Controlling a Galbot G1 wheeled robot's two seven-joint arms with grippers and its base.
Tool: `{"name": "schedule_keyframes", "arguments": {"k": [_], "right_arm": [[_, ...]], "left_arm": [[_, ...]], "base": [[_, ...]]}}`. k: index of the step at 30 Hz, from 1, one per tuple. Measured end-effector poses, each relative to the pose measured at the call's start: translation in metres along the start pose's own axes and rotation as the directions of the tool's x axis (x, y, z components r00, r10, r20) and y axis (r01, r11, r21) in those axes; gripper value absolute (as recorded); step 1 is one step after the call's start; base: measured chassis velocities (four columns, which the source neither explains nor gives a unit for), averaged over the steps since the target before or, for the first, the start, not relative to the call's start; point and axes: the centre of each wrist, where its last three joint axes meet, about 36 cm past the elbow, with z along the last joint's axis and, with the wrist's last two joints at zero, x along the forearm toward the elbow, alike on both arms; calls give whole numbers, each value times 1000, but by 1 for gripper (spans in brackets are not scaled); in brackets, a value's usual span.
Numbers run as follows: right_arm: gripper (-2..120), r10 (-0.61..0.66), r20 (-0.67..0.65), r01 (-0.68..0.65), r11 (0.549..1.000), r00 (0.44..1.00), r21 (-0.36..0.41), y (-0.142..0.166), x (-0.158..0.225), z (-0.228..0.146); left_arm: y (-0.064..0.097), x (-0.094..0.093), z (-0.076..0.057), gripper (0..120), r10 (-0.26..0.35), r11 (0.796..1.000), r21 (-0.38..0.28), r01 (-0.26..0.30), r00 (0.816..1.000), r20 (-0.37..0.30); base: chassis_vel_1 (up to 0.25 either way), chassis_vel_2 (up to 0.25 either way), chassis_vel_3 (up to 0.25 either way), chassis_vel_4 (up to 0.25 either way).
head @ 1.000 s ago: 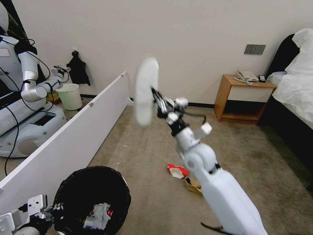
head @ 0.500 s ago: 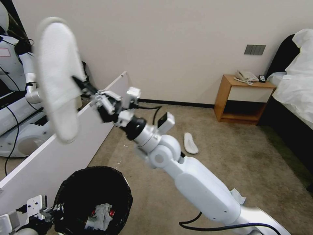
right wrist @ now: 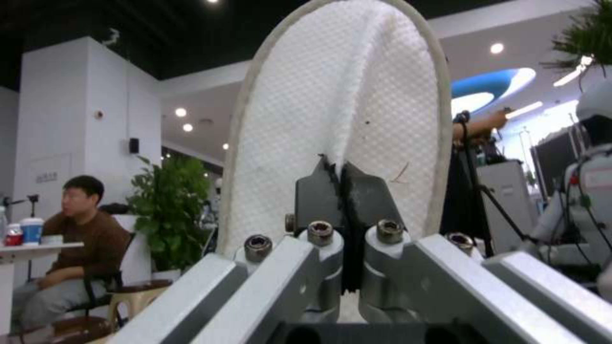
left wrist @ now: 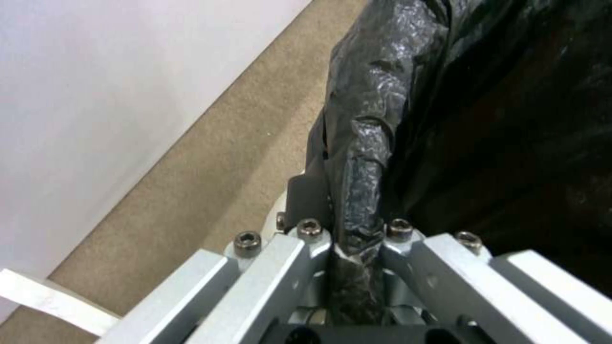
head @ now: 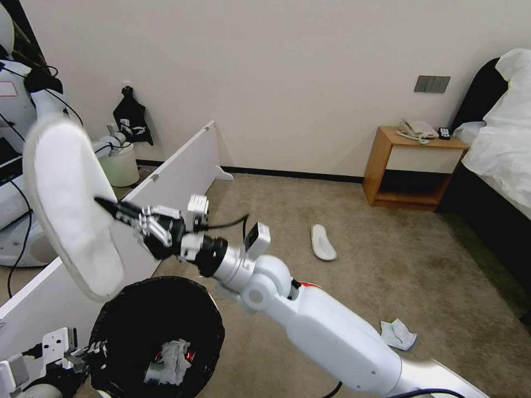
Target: Pick up the trash bin, then pick up the garbage from the floor and place it into the trash bin.
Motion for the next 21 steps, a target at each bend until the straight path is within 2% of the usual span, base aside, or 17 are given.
{"name": "schedule_keyframes", "arguments": {"k": [21], "right_arm": [[0,41,-89,-43,999,995,-15,-8,35,52]], "left_arm": [[-1,2,-2,2,15,1000,7,-15,1000,2]], "base": [[0,0,0,0]]}}
